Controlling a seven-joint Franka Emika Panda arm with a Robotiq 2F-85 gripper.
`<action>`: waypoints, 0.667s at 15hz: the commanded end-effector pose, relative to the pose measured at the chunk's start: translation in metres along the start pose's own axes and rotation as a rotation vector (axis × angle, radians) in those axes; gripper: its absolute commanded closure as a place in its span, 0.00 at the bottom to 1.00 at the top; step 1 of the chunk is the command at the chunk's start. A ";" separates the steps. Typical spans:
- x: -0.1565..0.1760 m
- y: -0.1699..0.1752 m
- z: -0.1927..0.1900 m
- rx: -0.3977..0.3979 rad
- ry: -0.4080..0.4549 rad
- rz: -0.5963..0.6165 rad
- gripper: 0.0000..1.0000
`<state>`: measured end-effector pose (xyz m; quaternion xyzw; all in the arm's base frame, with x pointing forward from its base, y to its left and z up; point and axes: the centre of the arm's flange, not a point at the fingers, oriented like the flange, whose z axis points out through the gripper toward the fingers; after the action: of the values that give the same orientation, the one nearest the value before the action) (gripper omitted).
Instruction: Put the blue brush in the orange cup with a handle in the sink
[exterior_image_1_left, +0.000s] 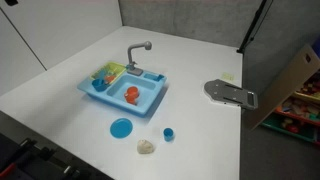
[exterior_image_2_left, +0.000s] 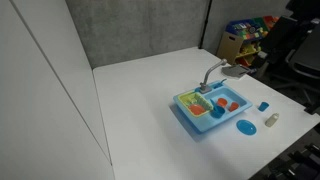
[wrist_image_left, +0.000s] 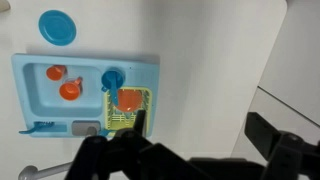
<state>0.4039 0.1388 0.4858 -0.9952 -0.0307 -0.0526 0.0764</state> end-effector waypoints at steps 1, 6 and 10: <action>0.000 0.000 0.000 0.000 0.001 0.000 0.00; 0.014 0.002 0.000 -0.039 0.006 0.012 0.00; 0.048 0.025 0.005 -0.127 0.027 0.045 0.00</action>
<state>0.4190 0.1264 0.4820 -0.9969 -0.0285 -0.0586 0.0434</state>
